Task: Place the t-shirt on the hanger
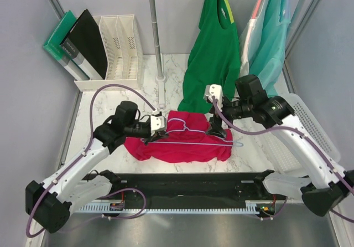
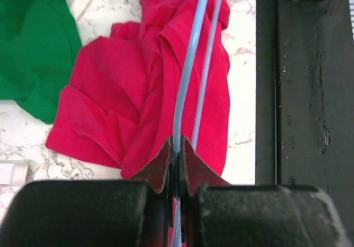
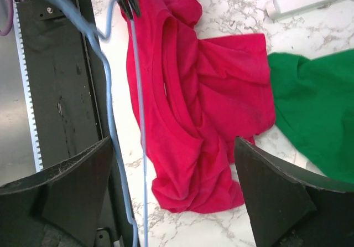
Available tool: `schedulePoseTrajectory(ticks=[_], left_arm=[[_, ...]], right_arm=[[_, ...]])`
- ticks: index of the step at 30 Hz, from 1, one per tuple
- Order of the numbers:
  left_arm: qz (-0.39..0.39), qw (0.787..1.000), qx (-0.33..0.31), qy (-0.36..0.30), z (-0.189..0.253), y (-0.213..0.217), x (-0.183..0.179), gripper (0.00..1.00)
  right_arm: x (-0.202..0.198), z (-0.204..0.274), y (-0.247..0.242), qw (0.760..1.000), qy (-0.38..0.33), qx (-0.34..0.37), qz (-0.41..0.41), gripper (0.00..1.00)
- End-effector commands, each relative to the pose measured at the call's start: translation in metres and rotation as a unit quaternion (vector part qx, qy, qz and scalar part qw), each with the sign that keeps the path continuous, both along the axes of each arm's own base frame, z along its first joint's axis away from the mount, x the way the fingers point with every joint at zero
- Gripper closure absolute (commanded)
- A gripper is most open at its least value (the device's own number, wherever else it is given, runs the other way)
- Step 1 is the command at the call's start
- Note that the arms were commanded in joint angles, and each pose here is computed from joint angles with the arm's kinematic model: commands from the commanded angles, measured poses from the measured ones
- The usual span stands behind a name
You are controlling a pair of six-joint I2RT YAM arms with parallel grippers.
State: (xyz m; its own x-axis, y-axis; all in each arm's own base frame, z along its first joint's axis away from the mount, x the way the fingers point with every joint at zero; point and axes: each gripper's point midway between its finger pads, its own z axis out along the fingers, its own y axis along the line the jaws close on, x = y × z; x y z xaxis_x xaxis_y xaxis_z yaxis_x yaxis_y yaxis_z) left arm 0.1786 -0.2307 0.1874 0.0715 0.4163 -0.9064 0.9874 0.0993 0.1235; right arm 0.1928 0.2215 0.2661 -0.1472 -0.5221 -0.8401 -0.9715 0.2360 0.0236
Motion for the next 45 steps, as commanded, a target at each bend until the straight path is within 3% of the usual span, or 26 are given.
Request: schedulePoseTrajectory(ticks=[1,10,12,13,14,19,23,24,25,26,28,31,36,45], left_arm=[[0.015,0.999,0.03,0.007,0.002,-0.005,0.009,0.98],[0.051,0.993,0.034,0.098,-0.006,-0.011,0.011,0.98],[0.052,0.993,0.033,0.104,-0.006,-0.012,0.01,0.98],[0.051,0.992,0.031,0.107,-0.005,-0.013,0.01,0.98],[0.05,0.993,0.029,0.108,-0.003,-0.013,0.009,0.98],[0.044,0.993,0.018,0.112,0.003,-0.016,0.008,0.98],[0.042,0.992,0.013,0.114,0.003,-0.018,0.007,0.98],[0.045,0.992,0.014,0.115,0.002,-0.017,0.008,0.96],[0.052,0.992,0.017,0.116,0.001,-0.016,0.009,0.88],[0.057,0.992,0.02,0.113,0.0,-0.013,0.011,0.69],[0.074,0.992,0.024,0.1,-0.001,-0.003,0.016,0.45],[0.109,0.99,0.023,0.083,-0.001,0.016,0.029,0.31],[0.125,0.989,0.024,0.076,-0.003,0.034,0.036,0.19],[0.123,0.989,0.024,0.079,-0.011,0.038,0.029,0.14]], right_arm=[[0.008,0.012,0.022,0.998,-0.036,-0.025,0.046,0.13],[0.019,-0.022,0.035,0.991,-0.073,-0.1,0.059,0.26],[0.024,-0.026,0.037,0.99,-0.082,-0.1,0.058,0.34],[0.025,-0.027,0.038,0.99,-0.086,-0.101,0.057,0.46],[0.03,-0.029,0.038,0.989,-0.094,-0.101,0.051,0.5],[0.027,-0.04,0.04,0.989,-0.076,-0.108,0.064,0.53],[0.023,-0.045,0.039,0.989,-0.069,-0.111,0.07,0.89],[0.025,-0.046,0.037,0.989,-0.071,-0.116,0.066,1.0],[0.025,-0.046,0.035,0.988,-0.072,-0.12,0.065,1.0],[0.027,-0.048,0.029,0.988,-0.069,-0.128,0.06,1.0],[0.031,-0.058,0.009,0.985,-0.058,-0.153,0.058,1.0],[0.041,-0.072,-0.025,0.981,-0.029,-0.187,0.049,1.0],[0.036,-0.089,-0.042,0.972,0.006,-0.222,0.077,1.0],[0.026,-0.096,-0.049,0.966,0.017,-0.236,0.108,1.0]])
